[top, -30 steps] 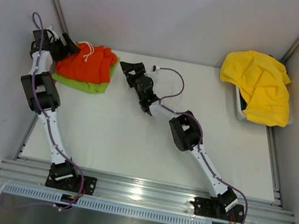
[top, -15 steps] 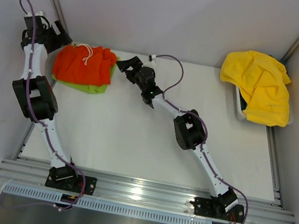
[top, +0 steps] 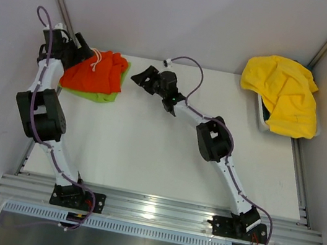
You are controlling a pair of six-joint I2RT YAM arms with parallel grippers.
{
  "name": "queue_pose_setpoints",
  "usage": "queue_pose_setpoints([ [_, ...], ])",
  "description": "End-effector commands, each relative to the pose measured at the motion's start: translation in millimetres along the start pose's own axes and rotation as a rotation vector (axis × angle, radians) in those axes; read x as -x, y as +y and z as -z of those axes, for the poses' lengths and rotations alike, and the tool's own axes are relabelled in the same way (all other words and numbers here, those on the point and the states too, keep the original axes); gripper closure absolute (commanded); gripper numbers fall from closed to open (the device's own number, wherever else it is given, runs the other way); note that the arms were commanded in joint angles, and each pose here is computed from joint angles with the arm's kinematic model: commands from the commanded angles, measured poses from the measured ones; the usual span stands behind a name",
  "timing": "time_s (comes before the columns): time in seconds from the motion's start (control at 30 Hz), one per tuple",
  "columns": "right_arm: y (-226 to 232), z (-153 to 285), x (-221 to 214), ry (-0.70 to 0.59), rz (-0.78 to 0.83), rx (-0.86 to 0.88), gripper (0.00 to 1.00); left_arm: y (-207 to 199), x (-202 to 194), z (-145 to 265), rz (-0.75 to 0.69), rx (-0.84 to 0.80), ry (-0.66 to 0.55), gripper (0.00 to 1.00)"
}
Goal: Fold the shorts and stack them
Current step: Neatly place the folded shorts to the corner
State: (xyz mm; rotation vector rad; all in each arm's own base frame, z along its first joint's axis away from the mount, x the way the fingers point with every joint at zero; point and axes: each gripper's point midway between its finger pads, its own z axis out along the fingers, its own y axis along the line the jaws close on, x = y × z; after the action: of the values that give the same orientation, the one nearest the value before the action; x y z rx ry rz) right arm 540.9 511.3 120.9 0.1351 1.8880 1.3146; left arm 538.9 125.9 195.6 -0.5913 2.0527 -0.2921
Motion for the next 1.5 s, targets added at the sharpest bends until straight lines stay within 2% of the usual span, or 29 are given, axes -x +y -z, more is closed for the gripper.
queue_pose_setpoints([
  [0.0,38,32,46,0.027,0.053,0.11,0.3,-82,43,41,0.071,-0.382,-0.175,0.01],
  [0.03,39,37,49,0.03,0.053,0.121,0.31,-97,57,47,0.071,-0.467,-0.249,0.01],
  [0.07,51,47,58,0.032,0.059,0.146,0.32,-98,33,43,0.173,-0.52,-0.189,0.01],
  [0.13,34,59,61,0.032,0.056,0.12,0.32,-106,32,40,0.222,-0.602,-0.22,0.01],
  [0.17,45,68,73,0.016,0.069,0.134,0.32,-108,26,37,0.294,-0.623,-0.198,0.01],
  [0.33,39,96,87,-0.011,0.066,0.163,0.31,-117,14,9,0.419,-0.668,-0.205,0.01],
  [0.37,29,99,84,-0.003,0.054,0.148,0.31,-113,2,-8,0.457,-0.66,-0.183,0.01],
  [0.43,26,105,89,-0.002,0.037,0.165,0.31,-127,4,-17,0.53,-0.723,-0.175,0.01],
  [0.47,20,108,87,0.003,0.025,0.159,0.31,-122,-13,-38,0.567,-0.724,-0.14,0.01],
  [0.5,20,110,89,-0.002,0.012,0.176,0.32,-129,-8,-41,0.574,-0.752,-0.141,0.01],
  [0.6,6,117,92,-0.012,-0.028,0.174,0.32,-117,-31,-65,0.662,-0.675,-0.096,0.01],
  [0.67,0,120,93,-0.011,-0.038,0.177,0.31,-94,-51,-77,0.712,-0.58,-0.109,0.01],
  [0.73,-6,123,89,-0.004,-0.051,0.182,0.31,-79,-59,-86,0.7,-0.51,-0.133,0.01],
  [0.87,-12,127,88,-0.007,-0.069,0.186,0.31,-68,-80,-104,0.722,-0.467,-0.089,0.01],
  [1.0,-10,128,88,-0.006,-0.071,0.199,0.31,-77,-71,-98,0.677,-0.485,-0.098,0.01],
  [1.13,-7,130,89,-0.006,-0.069,0.204,0.31,-104,-12,-50,0.557,-0.497,-0.203,0.01],
  [1.27,-3,133,90,-0.008,-0.064,0.212,0.3,-111,31,-12,0.46,-0.46,-0.305,0.01],
  [1.47,6,138,92,-0.006,-0.053,0.226,0.3,-83,48,-5,0.524,-0.458,-0.358,0.01],
])
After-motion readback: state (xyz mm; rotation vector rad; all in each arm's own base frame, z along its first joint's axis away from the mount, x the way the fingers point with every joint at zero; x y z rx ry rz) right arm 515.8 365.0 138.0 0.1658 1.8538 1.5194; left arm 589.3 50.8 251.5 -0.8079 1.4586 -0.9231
